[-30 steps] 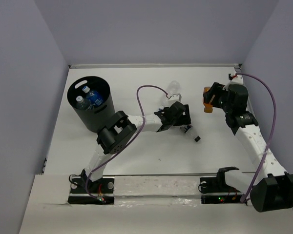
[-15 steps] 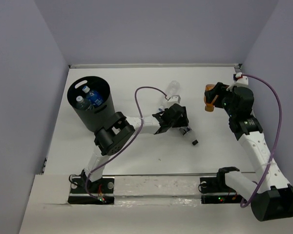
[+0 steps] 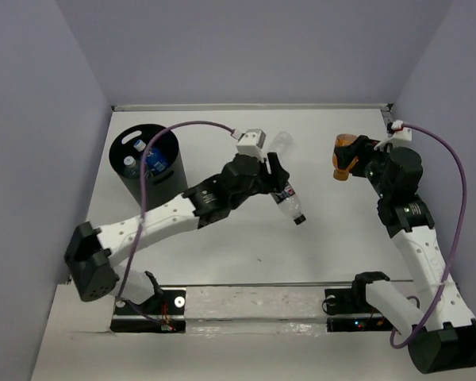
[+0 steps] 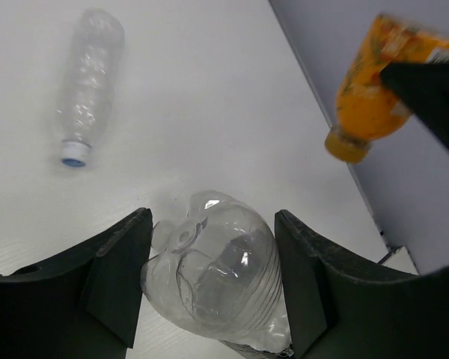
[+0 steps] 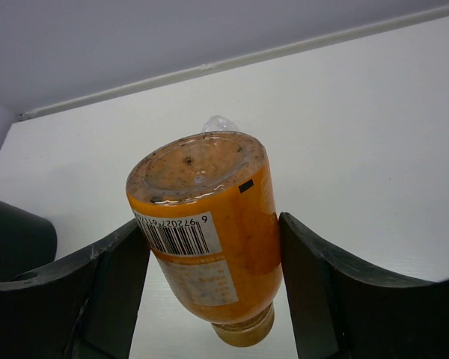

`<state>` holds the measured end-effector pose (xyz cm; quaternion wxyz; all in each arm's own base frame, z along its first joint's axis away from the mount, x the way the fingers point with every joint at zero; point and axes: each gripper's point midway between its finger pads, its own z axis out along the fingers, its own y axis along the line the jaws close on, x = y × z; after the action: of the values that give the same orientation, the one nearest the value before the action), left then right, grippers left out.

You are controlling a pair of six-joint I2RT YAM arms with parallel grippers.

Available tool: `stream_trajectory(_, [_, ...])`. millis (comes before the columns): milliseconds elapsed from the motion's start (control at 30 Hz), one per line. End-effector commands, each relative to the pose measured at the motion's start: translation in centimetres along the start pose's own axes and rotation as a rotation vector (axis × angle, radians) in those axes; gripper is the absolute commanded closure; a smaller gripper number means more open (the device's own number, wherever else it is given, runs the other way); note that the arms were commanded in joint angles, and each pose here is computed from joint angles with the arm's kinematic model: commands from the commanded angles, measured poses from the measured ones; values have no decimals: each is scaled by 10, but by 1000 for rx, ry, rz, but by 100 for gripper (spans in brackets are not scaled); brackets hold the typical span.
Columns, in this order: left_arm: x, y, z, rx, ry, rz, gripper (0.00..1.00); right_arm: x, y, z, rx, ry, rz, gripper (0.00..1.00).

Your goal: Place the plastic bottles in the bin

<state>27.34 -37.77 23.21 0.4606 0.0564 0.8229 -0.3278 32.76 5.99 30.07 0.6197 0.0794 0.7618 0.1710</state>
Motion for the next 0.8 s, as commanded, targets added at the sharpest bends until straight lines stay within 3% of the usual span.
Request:
stream_trajectory(0, [-92,27,-82,-127,-210,58,87,-19,31,-10,-144,-70,16,54])
stream_trajectory(200, [-207,131,-188,-521,-491,86,83,5,89,-10,-344,-6,12,54])
stream_trajectory(367, [-241,218,-263,-1021,-653,112,82,18,148,-15,-464,26,-28,54])
stream_trajectory(533, [-246,261,-282,-1217,-690,115,81,39,209,-19,-592,67,-60,55])
stream_trajectory(767, [-245,293,-252,-1330,-624,180,80,70,266,-28,-682,114,-114,55])
